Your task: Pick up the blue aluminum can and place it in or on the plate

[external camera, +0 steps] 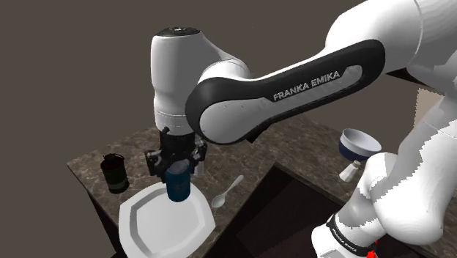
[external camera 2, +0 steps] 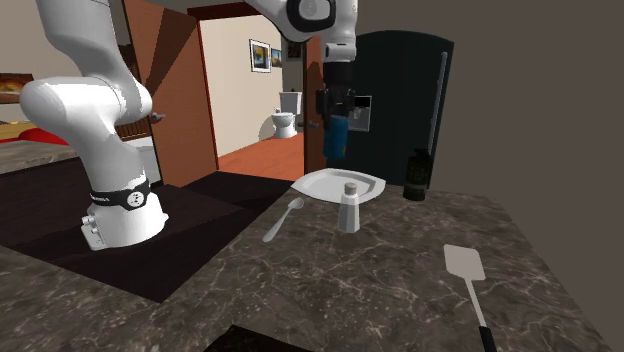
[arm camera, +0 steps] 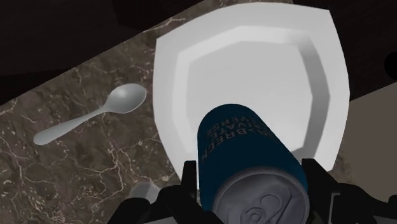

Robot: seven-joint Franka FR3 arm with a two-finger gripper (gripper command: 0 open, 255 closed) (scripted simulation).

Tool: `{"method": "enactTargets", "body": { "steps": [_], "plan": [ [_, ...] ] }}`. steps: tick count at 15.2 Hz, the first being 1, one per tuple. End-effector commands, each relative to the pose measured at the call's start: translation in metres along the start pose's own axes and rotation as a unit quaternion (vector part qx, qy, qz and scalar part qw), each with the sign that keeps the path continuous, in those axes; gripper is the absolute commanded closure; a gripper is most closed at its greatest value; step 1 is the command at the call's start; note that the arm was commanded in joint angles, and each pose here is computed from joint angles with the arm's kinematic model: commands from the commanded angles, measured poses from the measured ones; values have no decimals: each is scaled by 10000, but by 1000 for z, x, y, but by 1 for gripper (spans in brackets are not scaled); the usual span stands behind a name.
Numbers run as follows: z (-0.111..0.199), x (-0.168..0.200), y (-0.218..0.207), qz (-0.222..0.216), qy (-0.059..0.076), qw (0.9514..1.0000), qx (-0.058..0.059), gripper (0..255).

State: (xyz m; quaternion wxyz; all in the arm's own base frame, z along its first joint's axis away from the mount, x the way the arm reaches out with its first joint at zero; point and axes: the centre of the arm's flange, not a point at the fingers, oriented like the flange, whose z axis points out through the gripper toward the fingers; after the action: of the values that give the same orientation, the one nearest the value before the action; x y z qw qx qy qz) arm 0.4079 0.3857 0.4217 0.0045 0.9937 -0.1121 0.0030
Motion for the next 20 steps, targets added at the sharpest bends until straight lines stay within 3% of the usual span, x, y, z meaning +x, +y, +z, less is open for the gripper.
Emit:
{"method": "enactTargets", "body": {
  "steps": [1, 20],
  "plan": [
    [-3, -10, -24, 11, 3, 10000, 4, 255],
    [92, -15, -32, 11, 3, 10000, 4, 255]
  ]
}}
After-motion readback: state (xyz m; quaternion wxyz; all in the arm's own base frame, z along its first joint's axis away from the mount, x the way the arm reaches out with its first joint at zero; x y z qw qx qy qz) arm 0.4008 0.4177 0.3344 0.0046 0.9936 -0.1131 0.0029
